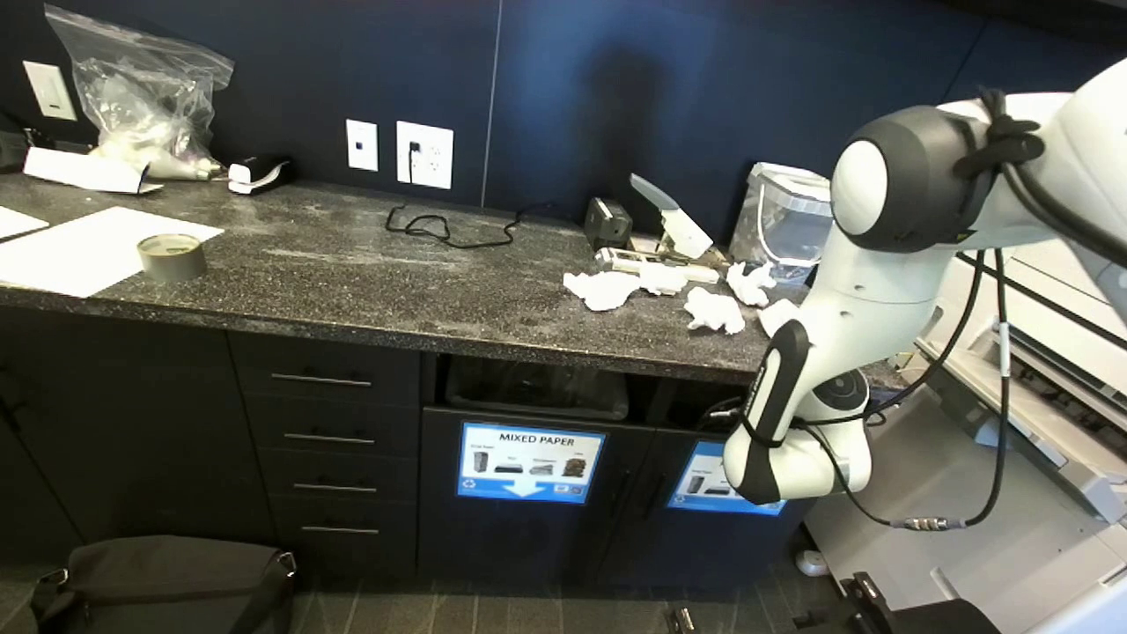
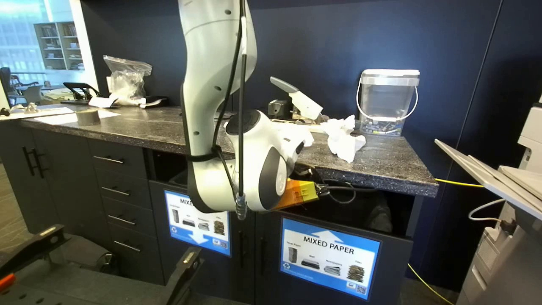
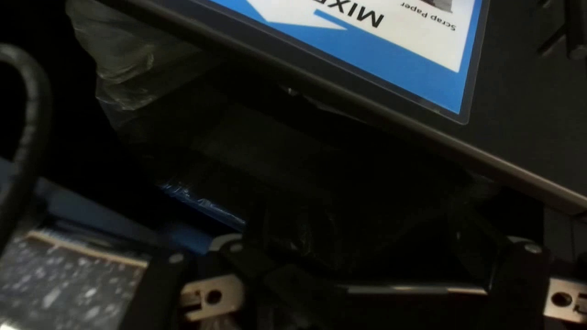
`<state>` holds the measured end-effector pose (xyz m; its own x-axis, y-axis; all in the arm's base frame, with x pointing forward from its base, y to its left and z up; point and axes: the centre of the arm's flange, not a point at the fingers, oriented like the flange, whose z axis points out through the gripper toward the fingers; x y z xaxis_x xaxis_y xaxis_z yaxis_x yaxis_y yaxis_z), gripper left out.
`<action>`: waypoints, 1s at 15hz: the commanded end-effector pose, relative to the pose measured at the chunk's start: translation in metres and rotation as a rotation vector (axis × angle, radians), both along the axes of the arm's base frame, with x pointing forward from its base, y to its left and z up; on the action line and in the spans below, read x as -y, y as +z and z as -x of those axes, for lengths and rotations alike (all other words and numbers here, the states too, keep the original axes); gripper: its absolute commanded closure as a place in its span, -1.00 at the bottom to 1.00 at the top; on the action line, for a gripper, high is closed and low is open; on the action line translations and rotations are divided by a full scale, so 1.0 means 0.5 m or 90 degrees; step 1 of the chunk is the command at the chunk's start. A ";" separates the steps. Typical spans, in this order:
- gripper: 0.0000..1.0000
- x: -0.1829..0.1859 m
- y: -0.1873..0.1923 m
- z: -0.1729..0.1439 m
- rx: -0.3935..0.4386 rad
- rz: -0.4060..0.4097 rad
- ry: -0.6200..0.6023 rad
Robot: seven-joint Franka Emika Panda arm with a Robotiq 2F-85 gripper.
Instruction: Put four crumpled papers inside the bin on the right
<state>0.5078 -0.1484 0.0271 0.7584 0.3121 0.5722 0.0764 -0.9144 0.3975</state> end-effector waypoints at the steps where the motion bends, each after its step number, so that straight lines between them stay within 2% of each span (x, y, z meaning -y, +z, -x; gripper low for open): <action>1: -1.00 -0.010 0.165 0.014 -0.045 0.003 -0.005; 6: -1.00 -0.027 0.266 -0.021 -0.234 -0.056 0.051; 7: -1.00 -0.025 0.289 -0.035 -0.258 -0.062 0.066; 10: -1.00 -0.042 0.369 -0.085 -0.299 -0.086 0.062; 15: -1.00 -0.113 0.474 -0.206 -0.313 -0.167 0.055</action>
<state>0.5668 -0.0963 0.2342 0.9274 0.3047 0.2171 0.2862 -0.9515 0.1131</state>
